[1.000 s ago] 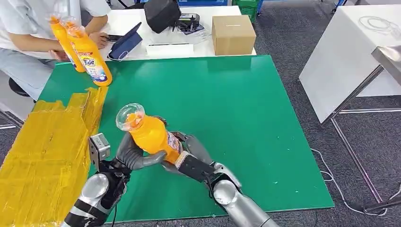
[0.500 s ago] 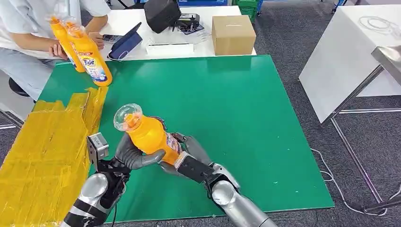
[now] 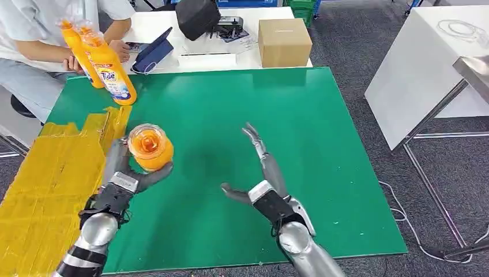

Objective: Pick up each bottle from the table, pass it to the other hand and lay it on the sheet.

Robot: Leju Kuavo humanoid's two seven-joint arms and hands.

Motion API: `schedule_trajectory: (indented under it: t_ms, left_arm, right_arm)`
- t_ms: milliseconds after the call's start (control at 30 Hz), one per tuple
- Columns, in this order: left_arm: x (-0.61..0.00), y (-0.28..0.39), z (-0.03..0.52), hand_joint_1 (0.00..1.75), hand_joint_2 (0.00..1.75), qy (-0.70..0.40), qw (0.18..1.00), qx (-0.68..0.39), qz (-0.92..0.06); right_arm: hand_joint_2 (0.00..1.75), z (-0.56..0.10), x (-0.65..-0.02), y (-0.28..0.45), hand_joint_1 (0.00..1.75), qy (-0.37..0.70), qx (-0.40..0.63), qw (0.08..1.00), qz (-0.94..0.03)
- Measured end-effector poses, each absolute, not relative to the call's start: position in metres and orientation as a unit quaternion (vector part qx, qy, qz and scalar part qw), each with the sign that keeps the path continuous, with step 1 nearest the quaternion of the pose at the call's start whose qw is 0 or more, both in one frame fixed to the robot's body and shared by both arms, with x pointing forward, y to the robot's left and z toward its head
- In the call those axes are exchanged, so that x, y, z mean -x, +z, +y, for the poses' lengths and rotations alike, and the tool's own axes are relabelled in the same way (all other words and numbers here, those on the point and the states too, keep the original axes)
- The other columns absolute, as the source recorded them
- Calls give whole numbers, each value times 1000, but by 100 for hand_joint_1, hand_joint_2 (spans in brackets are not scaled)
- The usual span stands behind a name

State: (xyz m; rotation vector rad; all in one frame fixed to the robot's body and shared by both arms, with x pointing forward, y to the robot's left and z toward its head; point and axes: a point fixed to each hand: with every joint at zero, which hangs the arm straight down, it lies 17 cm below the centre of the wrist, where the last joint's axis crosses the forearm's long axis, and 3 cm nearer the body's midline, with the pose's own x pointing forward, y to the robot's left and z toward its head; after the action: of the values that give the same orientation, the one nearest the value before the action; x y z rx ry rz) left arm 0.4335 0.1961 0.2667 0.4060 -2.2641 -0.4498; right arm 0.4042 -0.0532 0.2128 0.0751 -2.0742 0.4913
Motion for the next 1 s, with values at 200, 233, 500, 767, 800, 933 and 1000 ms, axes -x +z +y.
schedule_trajectory:
  t_ms: [200, 233, 500, 767, 800, 933, 1000]
  left_arm:
    - [-437, 253, 250, 175, 175, -270, 347, -366, -821]
    - [-439, 246, 255, 175, 175, -301, 339, -394, -800]
    - [-456, 177, 300, 175, 175, -457, 325, -511, -652]
    - [-452, 118, 329, 175, 175, -560, 313, -507, -576]
    - [-451, 113, 332, 175, 175, -567, 313, -505, -571]
    - [-445, 92, 342, 175, 175, -606, 309, -484, -550]
    - [-441, 80, 349, 175, 175, -626, 308, -473, -539]
  right_arm:
    - [175, -98, -393, 236, 0, 158, 11, 459, -874]
    - [175, -105, -390, 239, 0, 151, 17, 454, -878]
    - [175, -140, -375, 266, 0, 116, 37, 428, -896]
    - [175, -152, -376, 266, 0, 105, 24, 435, -894]
    - [175, -152, -376, 266, 0, 105, 24, 435, -894]
    - [175, -151, -376, 266, 0, 109, 16, 436, -893]
    - [175, -150, -377, 266, 0, 112, 12, 436, -893]
